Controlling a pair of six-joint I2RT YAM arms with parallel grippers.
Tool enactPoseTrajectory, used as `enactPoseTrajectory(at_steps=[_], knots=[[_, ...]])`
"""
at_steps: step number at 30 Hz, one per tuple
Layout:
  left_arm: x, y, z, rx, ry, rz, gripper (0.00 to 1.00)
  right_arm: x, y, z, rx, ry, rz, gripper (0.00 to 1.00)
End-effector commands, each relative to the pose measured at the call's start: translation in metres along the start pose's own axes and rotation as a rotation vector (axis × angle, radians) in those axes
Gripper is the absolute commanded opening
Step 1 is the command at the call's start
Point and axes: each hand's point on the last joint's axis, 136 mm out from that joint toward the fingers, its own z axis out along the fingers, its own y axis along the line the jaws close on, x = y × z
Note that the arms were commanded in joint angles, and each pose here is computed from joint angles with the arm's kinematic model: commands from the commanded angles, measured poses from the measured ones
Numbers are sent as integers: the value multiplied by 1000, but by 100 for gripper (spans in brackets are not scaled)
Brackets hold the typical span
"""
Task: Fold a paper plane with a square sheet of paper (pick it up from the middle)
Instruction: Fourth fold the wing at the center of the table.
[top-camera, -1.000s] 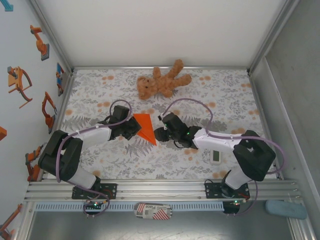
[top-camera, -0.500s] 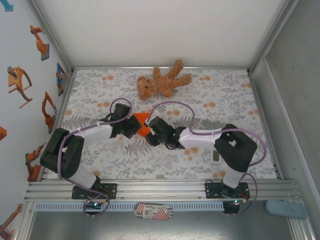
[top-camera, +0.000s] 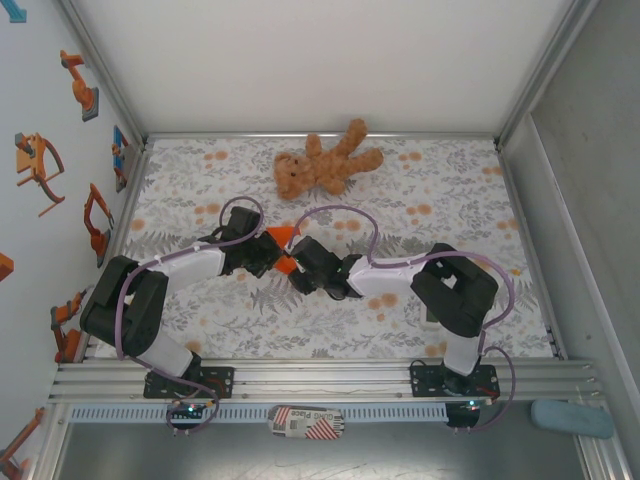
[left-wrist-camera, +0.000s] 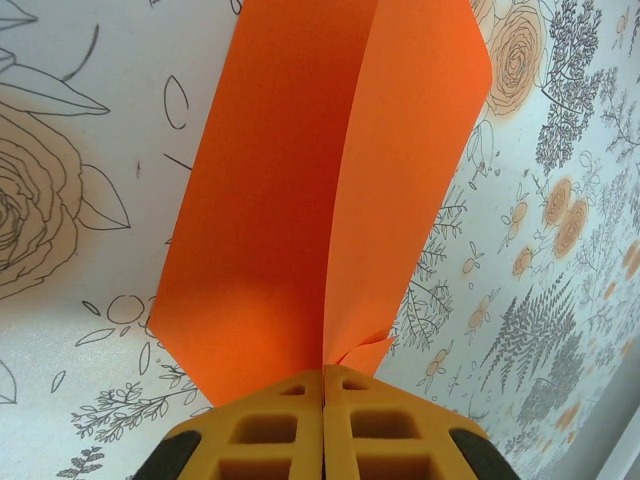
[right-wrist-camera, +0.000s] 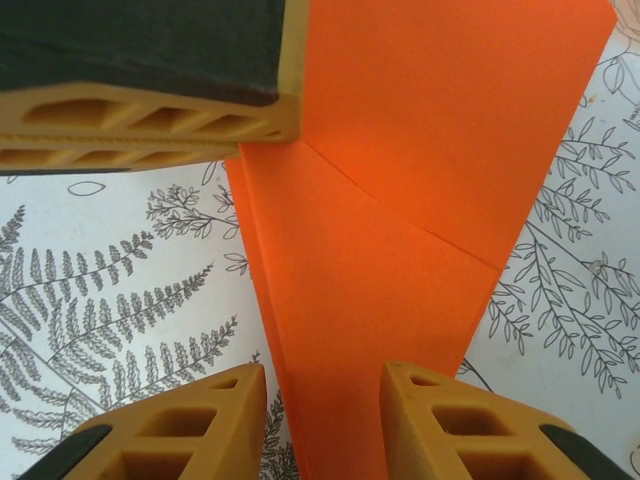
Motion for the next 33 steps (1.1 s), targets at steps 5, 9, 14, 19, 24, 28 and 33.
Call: enactPoseTrajectory(at_steps=[5, 9, 14, 19, 24, 28, 33], knots=[[1, -6, -2, 3, 13, -16, 9, -6, -3, 6, 34, -27, -17, 31], [0, -8, -3, 9, 15, -18, 10, -3, -3, 8, 32, -20, -25, 29], [1, -9, -4, 16, 21, -24, 11, 0, -3, 9, 32, -12, -34, 28], [0, -10, -5, 20, 24, -28, 11, 2, -4, 9, 34, -9, -36, 26], [-2, -12, -6, 30, 25, -33, 12, 4, -4, 10, 34, -2, -44, 26], [-6, -13, -10, 40, 23, -39, 14, 5, -4, 9, 32, -1, -50, 23], [-13, -12, -13, 45, 20, -38, 13, 3, -3, 6, 29, -15, -53, 20]])
